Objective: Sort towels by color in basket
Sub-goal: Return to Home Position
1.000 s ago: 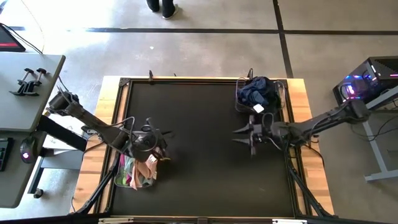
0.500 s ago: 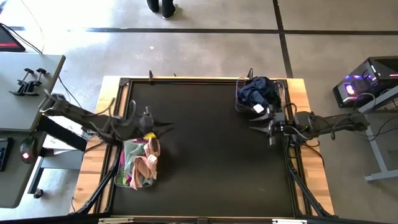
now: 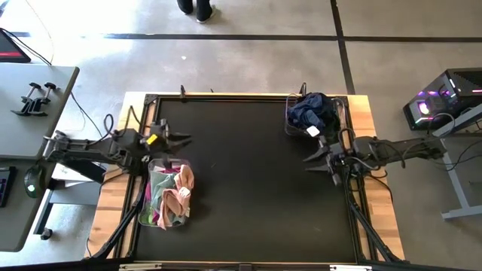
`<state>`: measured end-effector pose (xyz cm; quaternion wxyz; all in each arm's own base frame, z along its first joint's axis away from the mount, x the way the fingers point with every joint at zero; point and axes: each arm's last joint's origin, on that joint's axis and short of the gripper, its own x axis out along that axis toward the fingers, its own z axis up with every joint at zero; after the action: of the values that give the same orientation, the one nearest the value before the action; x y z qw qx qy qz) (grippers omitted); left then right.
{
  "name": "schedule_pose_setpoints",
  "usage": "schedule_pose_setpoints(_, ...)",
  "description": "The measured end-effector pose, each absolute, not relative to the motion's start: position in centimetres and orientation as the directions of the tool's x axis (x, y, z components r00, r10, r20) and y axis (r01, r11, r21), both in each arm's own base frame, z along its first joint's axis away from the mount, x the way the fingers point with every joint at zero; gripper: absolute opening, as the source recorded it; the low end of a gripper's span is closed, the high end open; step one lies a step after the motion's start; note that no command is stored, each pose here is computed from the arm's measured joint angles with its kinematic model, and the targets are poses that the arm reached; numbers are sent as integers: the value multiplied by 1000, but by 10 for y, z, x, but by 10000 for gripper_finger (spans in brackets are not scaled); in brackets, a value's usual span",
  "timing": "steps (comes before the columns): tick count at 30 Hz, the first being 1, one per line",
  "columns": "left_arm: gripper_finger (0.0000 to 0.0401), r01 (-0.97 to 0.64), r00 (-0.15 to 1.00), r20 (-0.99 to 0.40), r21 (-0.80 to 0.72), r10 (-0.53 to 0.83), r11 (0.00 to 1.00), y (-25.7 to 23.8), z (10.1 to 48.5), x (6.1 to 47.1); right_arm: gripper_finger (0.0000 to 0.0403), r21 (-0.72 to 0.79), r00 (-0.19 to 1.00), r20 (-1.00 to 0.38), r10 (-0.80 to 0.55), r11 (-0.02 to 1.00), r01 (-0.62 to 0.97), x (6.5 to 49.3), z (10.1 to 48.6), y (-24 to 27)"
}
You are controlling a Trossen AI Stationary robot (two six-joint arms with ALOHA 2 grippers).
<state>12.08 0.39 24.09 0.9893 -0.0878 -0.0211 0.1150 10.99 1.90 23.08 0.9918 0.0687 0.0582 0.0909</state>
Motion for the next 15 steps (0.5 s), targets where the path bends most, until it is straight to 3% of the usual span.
schedule_pose_setpoints(8, 78, -199, 973, 81, -192, 218, 961, 5, 221, 96, 144, 160, 942, -151, 299, 948, -275, 108, 224, 22)
schedule_pose_setpoints(15, 78, -192, 970, 110, -204, 217, 960, 5, 218, 88, 144, 159, 960, -79, 269, 954, -254, 107, 204, 20)
